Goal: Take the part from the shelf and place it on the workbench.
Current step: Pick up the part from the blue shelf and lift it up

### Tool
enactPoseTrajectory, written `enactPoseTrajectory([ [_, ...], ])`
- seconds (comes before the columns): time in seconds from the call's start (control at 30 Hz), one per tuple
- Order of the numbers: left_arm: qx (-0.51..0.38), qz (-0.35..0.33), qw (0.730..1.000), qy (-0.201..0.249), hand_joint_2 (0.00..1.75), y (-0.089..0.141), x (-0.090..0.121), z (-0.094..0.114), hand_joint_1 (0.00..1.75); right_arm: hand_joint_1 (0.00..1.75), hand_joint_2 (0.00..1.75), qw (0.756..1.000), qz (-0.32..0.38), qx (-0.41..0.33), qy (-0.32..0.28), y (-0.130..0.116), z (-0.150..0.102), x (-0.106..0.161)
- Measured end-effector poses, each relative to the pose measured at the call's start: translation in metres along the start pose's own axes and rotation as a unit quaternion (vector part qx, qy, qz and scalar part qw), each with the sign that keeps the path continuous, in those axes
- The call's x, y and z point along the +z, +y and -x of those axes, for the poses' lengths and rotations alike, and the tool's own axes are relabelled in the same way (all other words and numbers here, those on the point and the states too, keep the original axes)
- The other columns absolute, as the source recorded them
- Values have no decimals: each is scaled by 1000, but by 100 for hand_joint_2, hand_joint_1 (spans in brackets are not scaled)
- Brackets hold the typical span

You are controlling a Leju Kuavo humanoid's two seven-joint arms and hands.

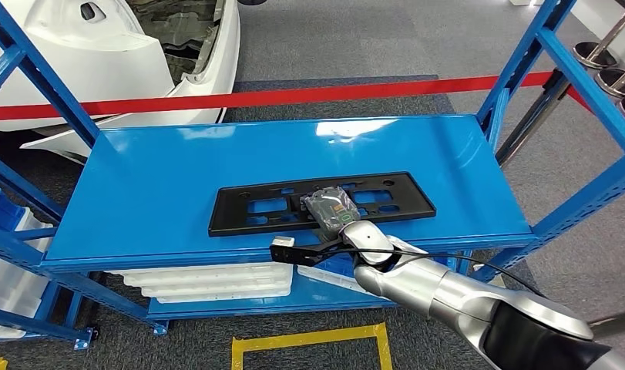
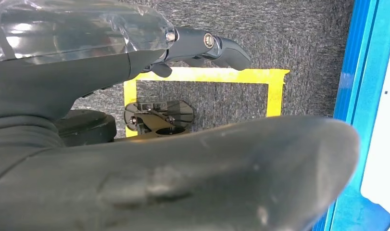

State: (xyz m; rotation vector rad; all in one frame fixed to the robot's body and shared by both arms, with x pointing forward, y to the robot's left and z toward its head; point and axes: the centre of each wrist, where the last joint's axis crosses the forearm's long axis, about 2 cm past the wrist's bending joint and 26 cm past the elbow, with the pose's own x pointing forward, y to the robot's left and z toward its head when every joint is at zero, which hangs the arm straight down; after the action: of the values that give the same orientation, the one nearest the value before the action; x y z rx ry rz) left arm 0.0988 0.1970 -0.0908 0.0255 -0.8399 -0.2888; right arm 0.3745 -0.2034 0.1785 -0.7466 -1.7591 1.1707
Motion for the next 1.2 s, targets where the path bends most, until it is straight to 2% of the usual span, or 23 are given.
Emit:
enactPoseTrajectory([
  [0.43,3,-2,1000,1,0,0,0,0,0,175,175,1000,10,4,-1,-2,1,-1],
  [0.63,6,-8,1000,2,0,0,1,1,0,175,175,999,44,21,-2,-9,1,-3],
  [0.9,11,-16,1000,5,0,-1,4,5,0,175,175,989,113,93,-21,-36,-7,-2],
  [1.2,16,-21,1000,6,0,-1,4,5,0,175,175,963,194,178,-62,-77,-34,5],
])
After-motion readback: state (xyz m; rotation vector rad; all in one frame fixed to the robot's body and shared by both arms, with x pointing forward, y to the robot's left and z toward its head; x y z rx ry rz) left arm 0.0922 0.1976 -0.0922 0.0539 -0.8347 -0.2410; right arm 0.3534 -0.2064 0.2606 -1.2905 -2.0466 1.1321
